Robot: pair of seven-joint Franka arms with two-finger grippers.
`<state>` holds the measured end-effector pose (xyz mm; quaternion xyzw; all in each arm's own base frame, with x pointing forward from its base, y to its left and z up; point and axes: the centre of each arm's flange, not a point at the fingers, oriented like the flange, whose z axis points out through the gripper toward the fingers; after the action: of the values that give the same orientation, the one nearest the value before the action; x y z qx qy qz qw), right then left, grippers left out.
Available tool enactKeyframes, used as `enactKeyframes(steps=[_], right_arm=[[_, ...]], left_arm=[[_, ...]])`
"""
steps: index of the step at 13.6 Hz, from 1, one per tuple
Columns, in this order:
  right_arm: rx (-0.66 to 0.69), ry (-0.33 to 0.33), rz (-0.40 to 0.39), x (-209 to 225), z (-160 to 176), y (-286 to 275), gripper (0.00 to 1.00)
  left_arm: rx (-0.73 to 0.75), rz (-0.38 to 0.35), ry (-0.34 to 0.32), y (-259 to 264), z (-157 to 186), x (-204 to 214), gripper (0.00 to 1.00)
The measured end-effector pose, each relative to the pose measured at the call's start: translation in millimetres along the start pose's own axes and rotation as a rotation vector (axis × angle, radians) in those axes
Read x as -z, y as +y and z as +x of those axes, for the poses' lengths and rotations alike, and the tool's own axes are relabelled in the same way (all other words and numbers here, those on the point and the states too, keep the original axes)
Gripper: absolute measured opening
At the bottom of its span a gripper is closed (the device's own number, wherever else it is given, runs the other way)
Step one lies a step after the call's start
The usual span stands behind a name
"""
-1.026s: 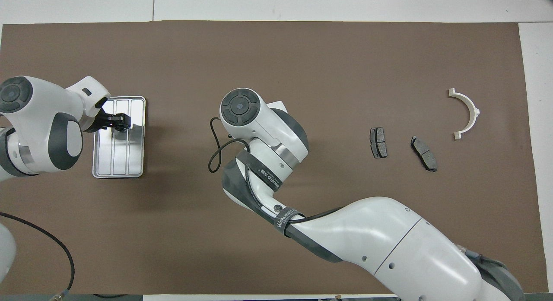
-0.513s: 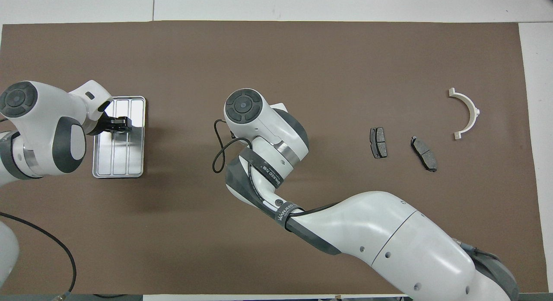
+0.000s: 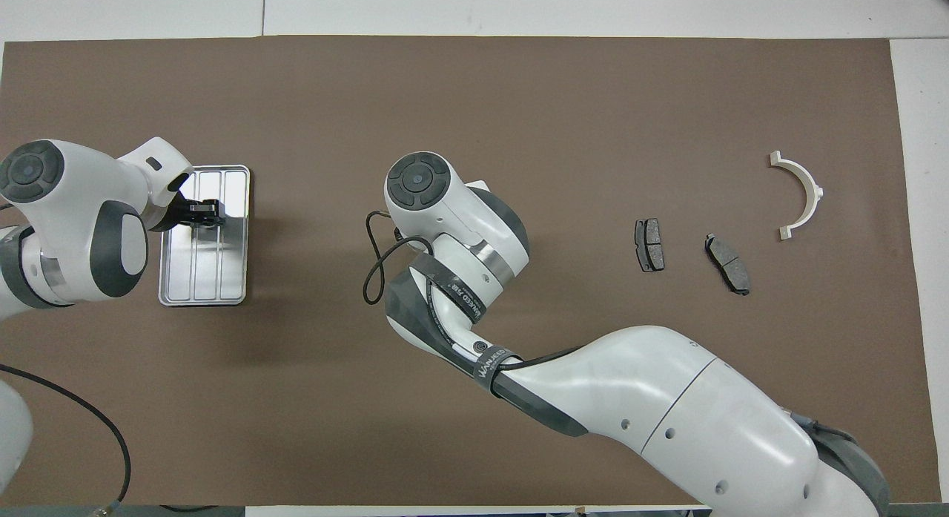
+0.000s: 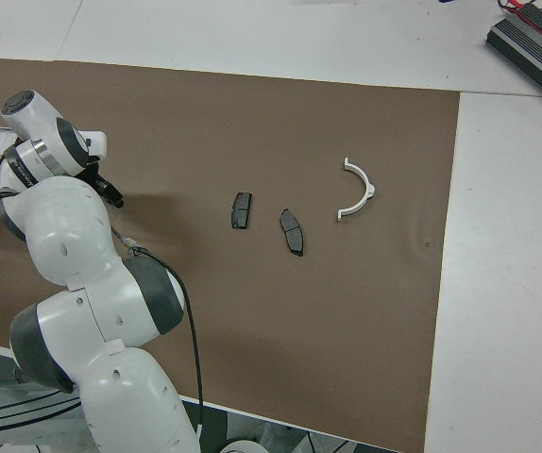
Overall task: Place bearing gear from tray to pile
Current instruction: 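Grasp the second black gear in the tray with the left gripper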
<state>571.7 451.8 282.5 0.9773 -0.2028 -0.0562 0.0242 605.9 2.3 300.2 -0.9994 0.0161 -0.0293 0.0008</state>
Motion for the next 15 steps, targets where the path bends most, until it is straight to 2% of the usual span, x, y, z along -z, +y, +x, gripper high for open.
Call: enactKeyframes(steps=[2, 4, 6, 7, 8, 9, 10, 11, 12, 14, 15], right_arm=[[0.002, -0.001, 0.001, 0.3, -1.1, -0.6, 0.97], [0.010, -0.001, 0.001, 0.2, -0.7, -0.4, 0.91], [0.035, -0.002, 0.000, -0.5, 0.7, 0.4, 0.90], [0.045, -0.003, 0.000, -1.3, 2.1, 1.1, 0.90], [0.052, -0.005, -0.001, -2.7, 3.6, 1.9, 0.90], [0.060, -0.004, 0.004, -2.3, 5.0, 1.8, 0.84], [0.070, -0.005, 0.005, -2.1, 5.5, 2.0, 0.80], [0.076, -0.005, 0.005, -1.9, 5.6, 2.0, 0.80], [0.080, -0.004, 0.008, -0.6, 5.6, 1.4, 0.71], [0.083, -0.004, 0.009, -0.4, 5.9, 1.4, 0.70], [0.086, -0.003, 0.012, 0.4, 5.7, 0.9, 0.63]], left_arm=[[0.000, 0.000, 0.005, -0.1, 0.2, -0.1, 0.50], [0.000, 0.001, 0.006, -0.1, 0.0, -1.5, 0.50], [0.000, 0.001, 0.006, -0.1, -0.1, -2.1, 0.50], [-0.001, -0.003, 0.007, 2.8, 0.2, -1.4, 0.41], [-0.003, -0.004, 0.007, 3.9, 0.1, -1.6, 0.40], [-0.002, -0.006, 0.008, 4.7, 0.2, -1.1, 0.37], [-0.006, -0.009, 0.008, 8.4, 0.3, -0.3, 0.25], [-0.006, -0.009, 0.008, 8.2, 0.3, -0.3, 0.24], [-0.005, -0.009, 0.005, 8.1, 0.3, -0.1, 0.24], [0.001, -0.009, -0.028, 3.9, 1.6, 4.7, 0.24], [0.004, -0.010, -0.050, 1.9, 5.0, 13.1, 0.24]])
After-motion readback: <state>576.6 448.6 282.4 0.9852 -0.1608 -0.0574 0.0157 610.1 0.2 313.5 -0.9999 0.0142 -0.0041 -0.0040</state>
